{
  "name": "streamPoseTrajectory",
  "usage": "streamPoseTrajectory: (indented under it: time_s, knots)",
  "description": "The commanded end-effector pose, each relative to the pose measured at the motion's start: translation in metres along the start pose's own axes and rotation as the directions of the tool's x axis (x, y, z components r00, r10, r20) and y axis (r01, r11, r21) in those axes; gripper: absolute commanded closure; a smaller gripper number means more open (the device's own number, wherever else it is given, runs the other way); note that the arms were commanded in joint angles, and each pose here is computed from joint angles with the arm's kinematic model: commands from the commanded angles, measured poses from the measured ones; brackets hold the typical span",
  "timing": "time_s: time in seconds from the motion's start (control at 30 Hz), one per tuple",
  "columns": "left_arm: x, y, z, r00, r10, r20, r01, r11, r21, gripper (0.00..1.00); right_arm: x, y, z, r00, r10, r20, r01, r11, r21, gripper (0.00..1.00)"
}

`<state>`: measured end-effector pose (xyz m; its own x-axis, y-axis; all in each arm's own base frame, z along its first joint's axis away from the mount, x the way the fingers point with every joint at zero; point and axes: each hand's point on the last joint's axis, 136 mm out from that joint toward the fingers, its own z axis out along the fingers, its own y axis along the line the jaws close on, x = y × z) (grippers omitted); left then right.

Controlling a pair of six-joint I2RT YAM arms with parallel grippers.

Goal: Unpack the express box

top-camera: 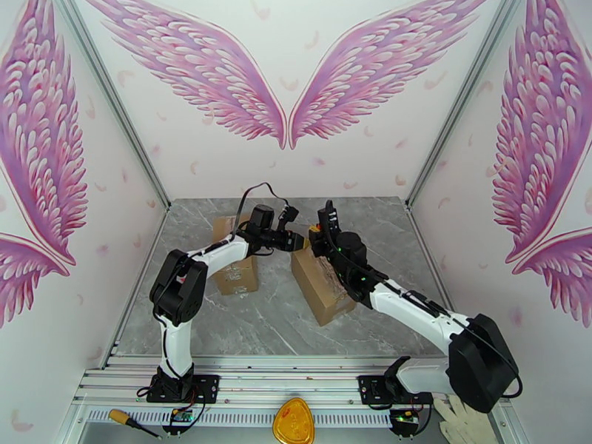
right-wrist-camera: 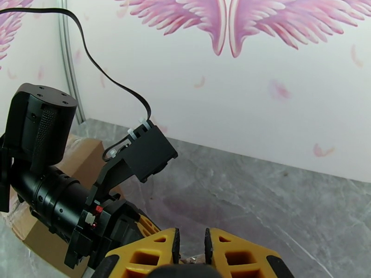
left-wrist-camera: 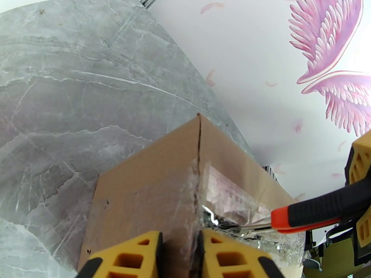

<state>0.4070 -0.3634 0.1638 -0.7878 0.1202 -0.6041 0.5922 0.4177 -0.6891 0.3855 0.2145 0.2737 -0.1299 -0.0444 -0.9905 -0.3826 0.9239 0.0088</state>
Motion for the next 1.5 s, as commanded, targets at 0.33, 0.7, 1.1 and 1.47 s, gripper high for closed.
streamPoseTrajectory:
  time_s: [0.33,0.7,1.1,1.47]
  knots:
    - [0.005,0.063,-0.012,0.99,-0.127,0.061,0.139,0.951,-0.278,1.0,0.03,0.011,-0.037,0.994,0.006,-0.108,-0.014,0.997,-0.074,1.0]
    - [0.007,0.031,0.0,0.996,-0.076,0.045,0.084,0.965,-0.247,1.0,-0.028,-0.017,-0.036,0.988,0.097,0.121,-0.109,0.989,0.098,1.0]
    - [0.018,0.025,0.004,0.999,-0.049,0.022,0.053,0.967,-0.25,1.0,-0.059,0.005,-0.035,0.963,0.053,0.264,-0.05,0.999,-0.02,1.0]
    - [-0.017,0.001,-0.037,0.993,0.034,0.109,-0.003,0.962,-0.272,1.0,-0.069,0.029,-0.018,0.954,-0.054,0.295,0.087,0.991,-0.101,1.0]
